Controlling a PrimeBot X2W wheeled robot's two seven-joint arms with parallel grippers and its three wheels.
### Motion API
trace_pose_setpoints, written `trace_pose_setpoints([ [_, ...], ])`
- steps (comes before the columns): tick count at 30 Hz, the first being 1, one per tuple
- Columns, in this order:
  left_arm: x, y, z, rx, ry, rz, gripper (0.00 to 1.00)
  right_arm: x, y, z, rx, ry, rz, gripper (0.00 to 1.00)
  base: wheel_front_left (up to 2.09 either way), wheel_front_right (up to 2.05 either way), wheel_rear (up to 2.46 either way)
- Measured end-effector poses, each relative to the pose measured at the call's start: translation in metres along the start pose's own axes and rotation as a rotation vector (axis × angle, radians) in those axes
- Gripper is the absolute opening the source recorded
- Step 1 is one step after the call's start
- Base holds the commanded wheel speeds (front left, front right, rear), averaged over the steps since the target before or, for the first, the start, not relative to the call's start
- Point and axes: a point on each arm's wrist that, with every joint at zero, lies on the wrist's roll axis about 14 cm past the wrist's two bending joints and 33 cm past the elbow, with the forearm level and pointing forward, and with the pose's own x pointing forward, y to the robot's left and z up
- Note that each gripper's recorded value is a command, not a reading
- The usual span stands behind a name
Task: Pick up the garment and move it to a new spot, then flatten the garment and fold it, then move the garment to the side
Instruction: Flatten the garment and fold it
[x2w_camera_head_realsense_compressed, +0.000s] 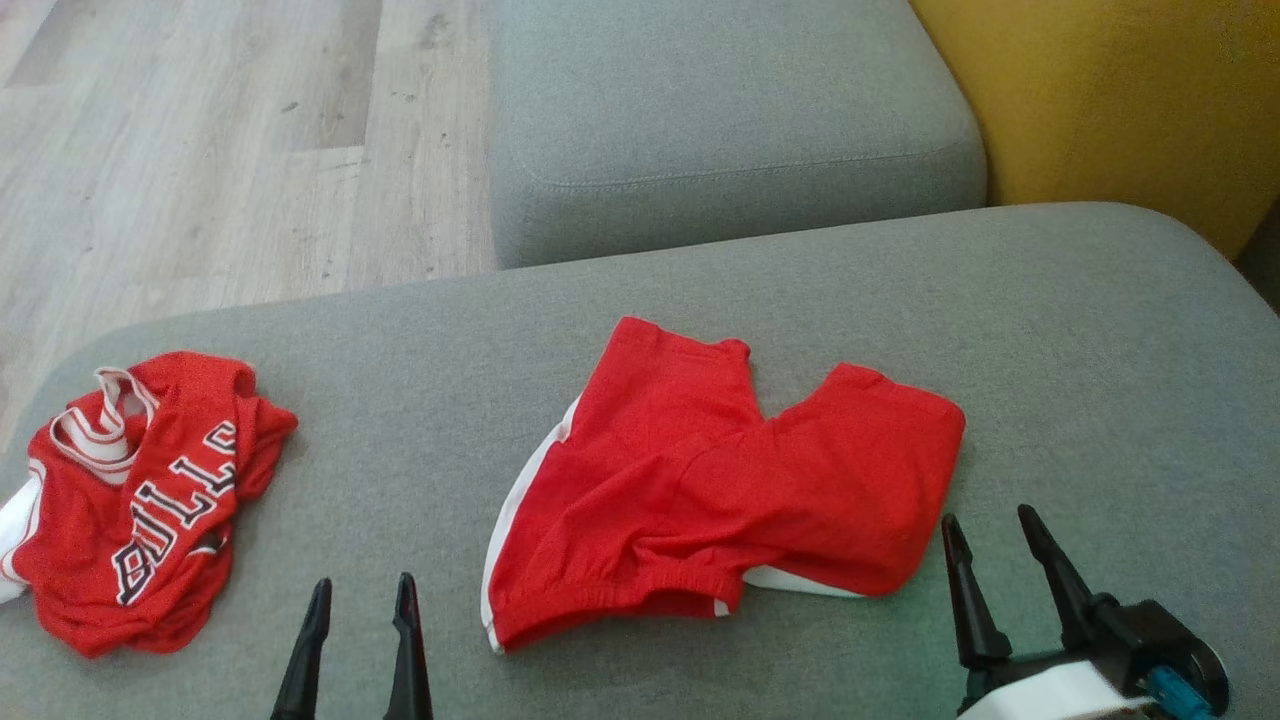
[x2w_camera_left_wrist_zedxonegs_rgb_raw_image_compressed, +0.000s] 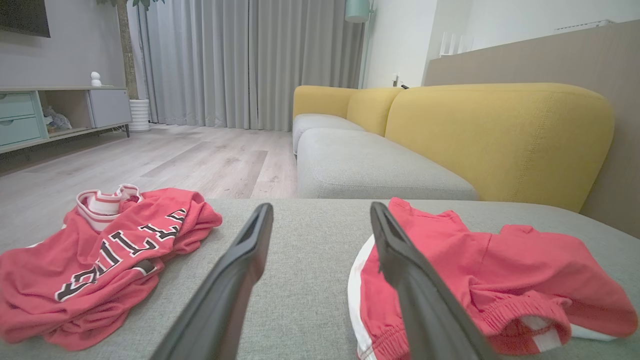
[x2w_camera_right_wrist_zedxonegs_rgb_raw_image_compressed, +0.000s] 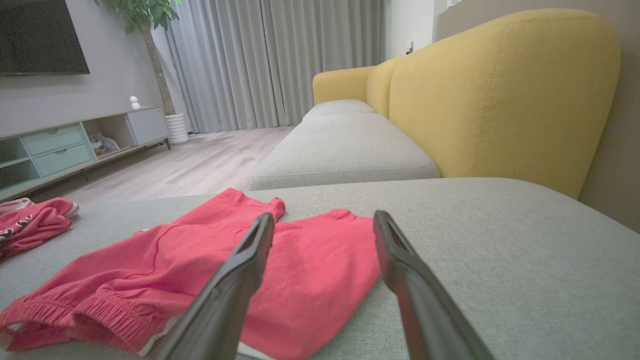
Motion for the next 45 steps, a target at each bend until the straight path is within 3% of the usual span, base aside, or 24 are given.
trace_pose_setpoints([
  [15, -0.004, -0.007, -0.012, -0.01, 0.041, -0.022, 1.0, 0.001, 0.002, -0.002, 0.0, 0.008, 0.008, 1.0, 0.0, 0.0, 0.0],
  [21, -0.015, -0.072, -0.046, -0.011, 0.157, -0.302, 1.0, 0.002, 0.0, -0.007, 0.004, 0.025, -0.002, 1.0, 0.0, 0.0, 0.0],
  [32, -0.015, -0.169, -0.106, 0.141, 0.341, -0.77, 1.0, 0.006, -0.013, -0.01, 0.002, 0.043, -0.05, 1.0, 0.0, 0.0, 0.0],
  [37, -0.004, -0.182, -0.121, 0.158, 0.39, -0.838, 1.0, -0.002, -0.026, -0.016, 0.002, 0.067, -0.101, 1.0, 0.0, 0.0, 0.0],
  [45, 0.029, -0.186, -0.136, 0.264, 0.39, -0.832, 1.0, -0.005, -0.047, -0.014, -0.01, 0.071, -0.171, 1.0, 0.0, 0.0, 0.0],
])
